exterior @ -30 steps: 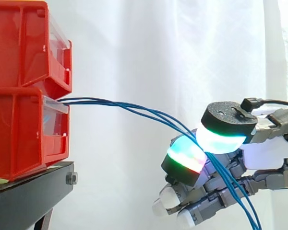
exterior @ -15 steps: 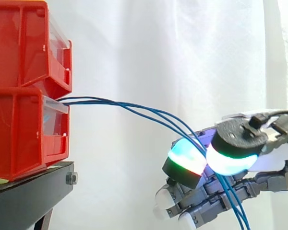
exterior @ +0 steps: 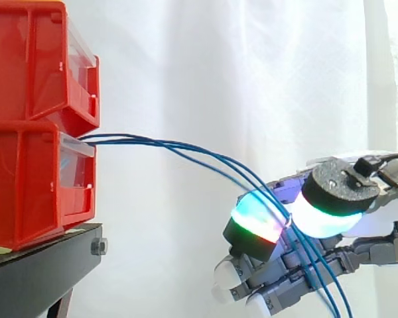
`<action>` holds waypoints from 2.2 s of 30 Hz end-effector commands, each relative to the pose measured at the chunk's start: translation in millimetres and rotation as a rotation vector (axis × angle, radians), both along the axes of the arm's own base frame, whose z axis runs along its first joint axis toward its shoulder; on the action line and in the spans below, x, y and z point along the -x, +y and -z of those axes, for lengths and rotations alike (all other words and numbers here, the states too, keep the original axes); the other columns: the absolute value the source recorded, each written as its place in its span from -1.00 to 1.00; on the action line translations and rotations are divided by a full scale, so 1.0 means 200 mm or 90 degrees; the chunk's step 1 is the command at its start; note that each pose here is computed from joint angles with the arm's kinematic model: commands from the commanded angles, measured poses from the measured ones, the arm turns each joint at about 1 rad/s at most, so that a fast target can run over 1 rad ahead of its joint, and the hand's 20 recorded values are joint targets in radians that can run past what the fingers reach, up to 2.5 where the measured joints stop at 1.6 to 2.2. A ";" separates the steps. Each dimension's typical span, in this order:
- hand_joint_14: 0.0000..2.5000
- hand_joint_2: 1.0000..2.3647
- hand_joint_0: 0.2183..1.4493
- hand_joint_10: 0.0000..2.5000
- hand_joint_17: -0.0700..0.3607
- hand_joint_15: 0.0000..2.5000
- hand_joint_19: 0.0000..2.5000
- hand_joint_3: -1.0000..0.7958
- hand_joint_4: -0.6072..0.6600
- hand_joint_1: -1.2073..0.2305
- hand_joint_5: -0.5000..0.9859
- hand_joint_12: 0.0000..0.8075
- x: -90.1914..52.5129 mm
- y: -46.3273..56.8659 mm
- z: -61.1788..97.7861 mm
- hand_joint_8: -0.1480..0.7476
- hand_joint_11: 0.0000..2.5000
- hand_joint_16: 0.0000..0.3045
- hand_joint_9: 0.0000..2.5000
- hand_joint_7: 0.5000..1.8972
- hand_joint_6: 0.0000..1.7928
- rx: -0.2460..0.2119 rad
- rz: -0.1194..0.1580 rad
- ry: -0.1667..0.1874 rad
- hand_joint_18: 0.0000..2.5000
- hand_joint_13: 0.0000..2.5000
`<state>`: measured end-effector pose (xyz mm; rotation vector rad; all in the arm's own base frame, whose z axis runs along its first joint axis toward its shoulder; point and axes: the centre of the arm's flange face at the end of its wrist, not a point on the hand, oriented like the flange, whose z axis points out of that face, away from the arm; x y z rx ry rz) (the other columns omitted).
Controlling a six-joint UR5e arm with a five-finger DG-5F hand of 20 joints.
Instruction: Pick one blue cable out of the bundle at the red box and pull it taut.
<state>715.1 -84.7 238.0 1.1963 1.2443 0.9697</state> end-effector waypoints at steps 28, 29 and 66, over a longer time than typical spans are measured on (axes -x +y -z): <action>-1.00 -0.97 -0.36 -1.00 -0.03 -0.97 -0.87 -0.06 0.19 -0.44 -0.51 -0.03 0.00 0.00 0.00 0.08 -0.83 -0.59 -0.46 -0.09 -0.01 0.000 0.001 0.000 -0.66 -0.79; -1.00 -0.98 -0.36 -1.00 0.01 -0.97 -0.88 -0.03 0.19 -0.45 -0.50 0.01 0.00 0.00 0.00 0.10 -0.84 -0.57 -0.45 -0.09 -0.01 0.000 0.000 -0.001 -0.64 -0.78; -1.00 -0.99 -0.48 -1.00 -0.01 -0.95 -0.83 -0.29 0.26 -0.18 -0.50 0.00 0.00 0.00 0.00 0.08 -0.84 -0.58 -0.45 -0.20 -0.06 0.003 0.001 0.000 -0.73 -0.82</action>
